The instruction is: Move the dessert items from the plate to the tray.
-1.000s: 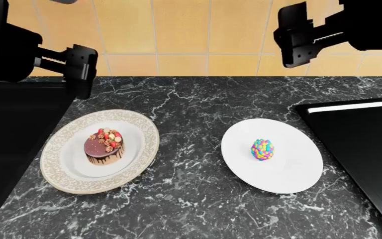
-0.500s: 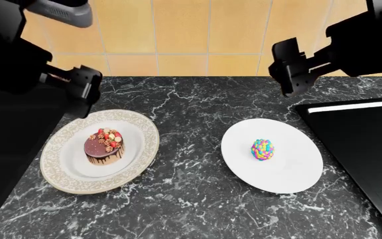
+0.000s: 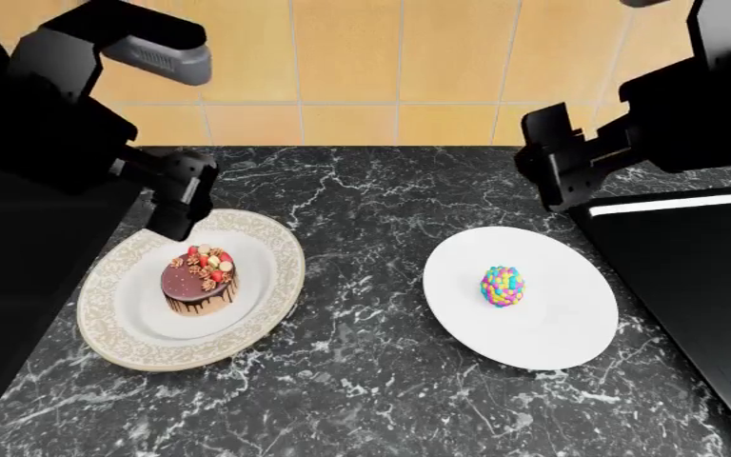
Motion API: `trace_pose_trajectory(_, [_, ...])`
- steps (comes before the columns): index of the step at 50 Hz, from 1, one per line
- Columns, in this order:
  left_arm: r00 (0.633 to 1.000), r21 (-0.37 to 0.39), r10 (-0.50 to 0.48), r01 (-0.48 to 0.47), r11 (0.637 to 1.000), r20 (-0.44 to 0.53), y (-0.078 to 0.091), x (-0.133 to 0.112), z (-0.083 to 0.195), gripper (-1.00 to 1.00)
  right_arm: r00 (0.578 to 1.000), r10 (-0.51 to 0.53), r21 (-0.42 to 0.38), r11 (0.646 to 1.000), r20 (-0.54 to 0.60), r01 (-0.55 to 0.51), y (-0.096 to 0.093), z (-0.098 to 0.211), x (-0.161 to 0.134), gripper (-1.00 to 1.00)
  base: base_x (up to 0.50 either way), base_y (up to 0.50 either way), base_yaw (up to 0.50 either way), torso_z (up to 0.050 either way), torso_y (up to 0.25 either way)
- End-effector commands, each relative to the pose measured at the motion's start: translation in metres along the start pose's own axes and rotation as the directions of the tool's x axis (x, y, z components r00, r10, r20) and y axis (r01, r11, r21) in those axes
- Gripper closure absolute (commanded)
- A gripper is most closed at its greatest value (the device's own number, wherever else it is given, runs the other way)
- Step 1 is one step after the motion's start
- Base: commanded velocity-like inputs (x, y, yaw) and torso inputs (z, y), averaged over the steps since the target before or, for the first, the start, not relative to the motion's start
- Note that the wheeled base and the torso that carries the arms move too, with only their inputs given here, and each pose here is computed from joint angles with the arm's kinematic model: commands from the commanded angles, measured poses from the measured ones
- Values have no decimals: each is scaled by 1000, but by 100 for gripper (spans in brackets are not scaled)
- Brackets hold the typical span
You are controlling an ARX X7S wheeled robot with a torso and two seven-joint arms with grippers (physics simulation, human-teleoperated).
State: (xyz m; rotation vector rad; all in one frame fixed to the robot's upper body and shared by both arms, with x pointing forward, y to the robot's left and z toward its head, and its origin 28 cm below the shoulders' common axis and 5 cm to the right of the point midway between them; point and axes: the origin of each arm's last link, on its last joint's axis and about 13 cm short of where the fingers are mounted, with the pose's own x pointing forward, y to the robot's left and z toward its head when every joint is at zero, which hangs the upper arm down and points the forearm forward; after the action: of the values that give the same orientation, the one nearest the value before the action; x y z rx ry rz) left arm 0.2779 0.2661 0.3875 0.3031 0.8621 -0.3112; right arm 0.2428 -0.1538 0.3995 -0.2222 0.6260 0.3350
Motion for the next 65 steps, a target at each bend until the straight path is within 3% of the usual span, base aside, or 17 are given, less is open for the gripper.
trace_pose_trajectory(1, [999,-7,-12,11,1000,-30,1,33,8,-100,1000,8,4,1000,-3,-8,-1,-6,4,-100,0,0,0,0,0])
trace_pose_trajectory(11, [998,-30,8,-10,1000,-57,7,53,3,-100,1000,13,9,1000,-5,-13,-1,-9,6,-100,0,0,0,0,0])
trace_pose_trajectory(21, [996,-42,26,-30,999,-91,9,57,-7,-100,1000,15,10,1000,-3,-15,-1,-10,6,-100,0,0,0,0,0])
trace_pose_trajectory(42, [992,-55,-7,1,999,-124,4,88,-21,-100,1000,25,10,1000,-7,-25,-1,-17,11,-100,0,0,0,0,0])
trace_pose_trajectory(65, [990,-55,28,-36,998,-136,3,108,-23,-100,999,33,7,999,-11,-33,0,-23,16,-100,0,0,0,0,0])
